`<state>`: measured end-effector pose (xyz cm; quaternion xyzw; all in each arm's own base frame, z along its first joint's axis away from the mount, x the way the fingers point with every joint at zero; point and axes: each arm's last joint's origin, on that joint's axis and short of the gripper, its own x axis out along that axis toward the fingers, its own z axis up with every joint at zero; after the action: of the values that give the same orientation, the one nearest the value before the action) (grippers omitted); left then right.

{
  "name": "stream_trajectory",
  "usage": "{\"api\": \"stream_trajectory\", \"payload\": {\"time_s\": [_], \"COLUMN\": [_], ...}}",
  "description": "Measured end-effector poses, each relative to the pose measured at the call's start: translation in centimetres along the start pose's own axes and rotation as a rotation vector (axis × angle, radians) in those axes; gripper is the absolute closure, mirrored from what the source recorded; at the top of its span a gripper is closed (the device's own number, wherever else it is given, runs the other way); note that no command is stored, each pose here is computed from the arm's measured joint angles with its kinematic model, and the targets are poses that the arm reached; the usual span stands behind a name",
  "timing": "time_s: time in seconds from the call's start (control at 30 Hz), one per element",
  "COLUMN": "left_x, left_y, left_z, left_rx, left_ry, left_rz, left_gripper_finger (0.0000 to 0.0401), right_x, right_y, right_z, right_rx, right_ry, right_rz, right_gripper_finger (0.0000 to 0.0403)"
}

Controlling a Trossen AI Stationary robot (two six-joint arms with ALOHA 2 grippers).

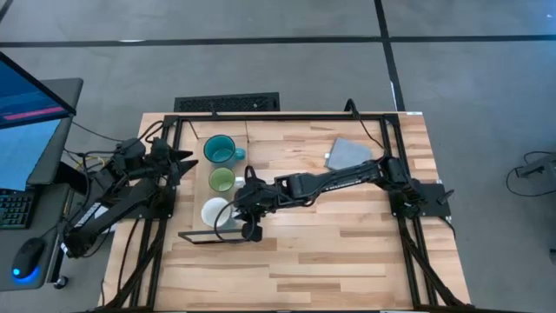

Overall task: Stack small to large cups/mugs on shelf
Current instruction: Put the white mug on the shelf

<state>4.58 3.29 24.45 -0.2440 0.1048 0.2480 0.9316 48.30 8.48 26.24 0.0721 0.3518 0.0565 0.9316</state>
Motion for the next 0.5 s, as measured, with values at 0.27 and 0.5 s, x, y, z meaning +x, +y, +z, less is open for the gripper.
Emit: {"api": "stream_trajectory", "payload": {"time_s": [0.27, 0.5], "left_x": [0.0, 0.0], "left_y": [0.0, 0.0], "left_z": [0.0, 0.01], "left_rx": [-0.001, -0.001], "left_ry": [0.0, 0.0], "left_rz": [0.0, 0.0], "left_gripper_finger": [0.0153, 0.0153], "right_x": [0.44, 0.46], "right_y": [-0.11, -0.31], "right_z": [-0.47, -0.37], "right_rx": [0.008, 0.006], "right_ry": [-0.006, -0.016], "right_rz": [0.001, -0.002], "right_gripper_finger": [0.0337, 0.0337]}}
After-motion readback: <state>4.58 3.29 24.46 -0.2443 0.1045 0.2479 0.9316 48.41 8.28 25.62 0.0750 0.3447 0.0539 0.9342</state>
